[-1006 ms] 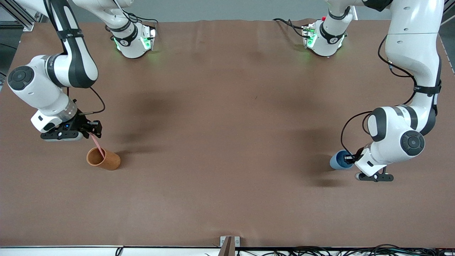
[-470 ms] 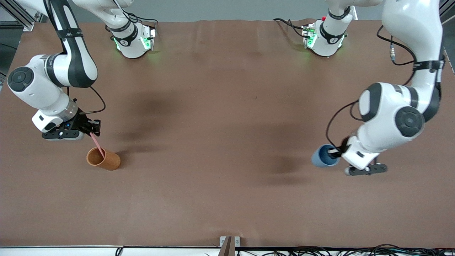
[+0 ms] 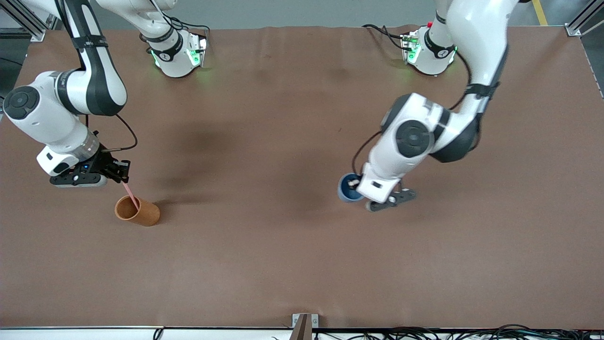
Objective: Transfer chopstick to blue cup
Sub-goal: 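Lift the chopstick with the right gripper while the left gripper slides the cup inward, then carry the chopstick over the blue cup while the left gripper releases and withdraws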
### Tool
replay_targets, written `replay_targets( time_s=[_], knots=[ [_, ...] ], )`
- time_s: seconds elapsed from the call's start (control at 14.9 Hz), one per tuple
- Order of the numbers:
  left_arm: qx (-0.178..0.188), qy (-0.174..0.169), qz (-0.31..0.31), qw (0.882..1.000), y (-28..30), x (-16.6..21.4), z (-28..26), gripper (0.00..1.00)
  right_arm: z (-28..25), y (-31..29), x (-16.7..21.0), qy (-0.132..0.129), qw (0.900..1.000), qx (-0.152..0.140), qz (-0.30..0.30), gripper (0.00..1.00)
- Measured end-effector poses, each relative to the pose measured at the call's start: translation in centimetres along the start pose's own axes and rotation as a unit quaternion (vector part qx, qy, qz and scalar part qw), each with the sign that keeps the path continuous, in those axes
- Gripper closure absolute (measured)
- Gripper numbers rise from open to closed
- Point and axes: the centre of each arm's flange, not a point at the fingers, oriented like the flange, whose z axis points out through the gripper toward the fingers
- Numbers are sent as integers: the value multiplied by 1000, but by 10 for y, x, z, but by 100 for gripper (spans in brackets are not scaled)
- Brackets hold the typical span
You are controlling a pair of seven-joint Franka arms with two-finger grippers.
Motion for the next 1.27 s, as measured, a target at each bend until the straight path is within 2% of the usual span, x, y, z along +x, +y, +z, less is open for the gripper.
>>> replay_targets(
  time_s=[0.27, 0.4, 0.54, 0.6, 0.8, 1.01, 1.27],
  knots=[
    [5, -12, -13, 1000, 46, -32, 41, 95, -2, 1, 1, 2, 1000, 0, 1, 78],
    [9, -4, -14, 1000, 58, -39, 59, 95, -2, 1, 1, 0, 1000, 0, 1, 78],
    [10, 4, -20, 1000, 65, -43, 74, 95, -1, 1, 1, -2, 1000, 0, 1, 80],
    [8, 4, -21, 1000, 67, -45, 79, 95, -1, 1, 0, -3, 1000, 1, 2, 89],
    [3, 16, -16, 1000, 70, -45, 87, 95, -7, 1, 3, -17, 1000, 2, 2, 91],
    [13, 40, -18, 999, 73, -47, 102, 95, -37, 3, 17, -42, 999, 3, 2, 91],
    [12, 45, -22, 999, 74, -46, 111, 91, -130, 5, 40, -76, 997, 6, 3, 91]
  ],
)
